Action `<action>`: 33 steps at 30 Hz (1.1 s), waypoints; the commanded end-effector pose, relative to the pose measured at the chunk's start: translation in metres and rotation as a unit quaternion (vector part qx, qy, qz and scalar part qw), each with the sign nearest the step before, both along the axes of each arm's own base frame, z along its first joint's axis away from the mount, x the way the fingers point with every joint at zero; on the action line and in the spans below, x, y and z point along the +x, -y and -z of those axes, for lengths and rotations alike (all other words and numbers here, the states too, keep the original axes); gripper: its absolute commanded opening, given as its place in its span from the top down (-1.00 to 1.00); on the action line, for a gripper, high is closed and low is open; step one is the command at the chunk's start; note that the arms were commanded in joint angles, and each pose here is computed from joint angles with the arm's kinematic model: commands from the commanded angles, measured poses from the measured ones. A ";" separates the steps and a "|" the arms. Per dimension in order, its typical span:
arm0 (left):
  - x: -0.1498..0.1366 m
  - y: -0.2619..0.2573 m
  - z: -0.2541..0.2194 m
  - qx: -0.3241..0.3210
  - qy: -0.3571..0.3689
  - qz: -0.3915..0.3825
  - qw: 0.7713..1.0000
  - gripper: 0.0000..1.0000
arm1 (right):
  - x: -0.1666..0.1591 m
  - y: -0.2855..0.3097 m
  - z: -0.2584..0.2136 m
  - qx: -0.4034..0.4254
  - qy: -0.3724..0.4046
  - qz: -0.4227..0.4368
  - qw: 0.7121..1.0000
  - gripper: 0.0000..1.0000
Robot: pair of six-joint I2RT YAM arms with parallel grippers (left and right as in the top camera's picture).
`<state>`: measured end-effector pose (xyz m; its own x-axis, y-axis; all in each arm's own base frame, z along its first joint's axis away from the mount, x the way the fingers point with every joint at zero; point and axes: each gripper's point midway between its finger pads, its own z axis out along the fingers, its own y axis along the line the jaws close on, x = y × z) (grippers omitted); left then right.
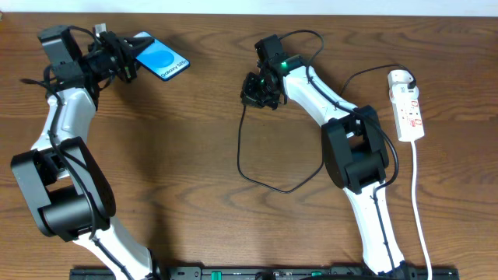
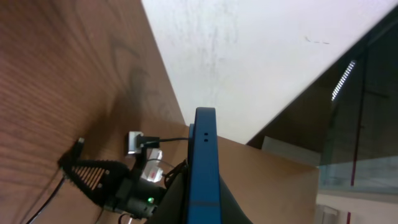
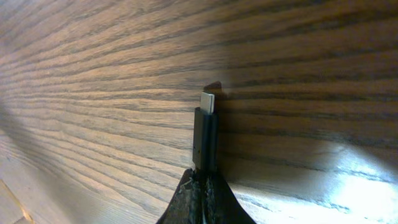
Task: Plug charger to phone and switch on socket
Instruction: 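Lift the plug with the right gripper toward the phone's bottom edge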
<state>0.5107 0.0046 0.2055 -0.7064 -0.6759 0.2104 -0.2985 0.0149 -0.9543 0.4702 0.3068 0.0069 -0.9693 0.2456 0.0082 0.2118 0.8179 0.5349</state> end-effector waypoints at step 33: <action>-0.032 0.059 -0.031 -0.024 0.080 0.155 0.984 0.86 | -0.091 0.016 -0.170 0.263 0.203 -0.407 0.851 0.98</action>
<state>0.4890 -0.0480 0.2170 -0.8566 -0.4881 0.1674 -0.2145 0.0418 -0.9758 0.3918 0.2760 0.1408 -0.8306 -0.4292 -0.3548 -0.5113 0.3353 0.7913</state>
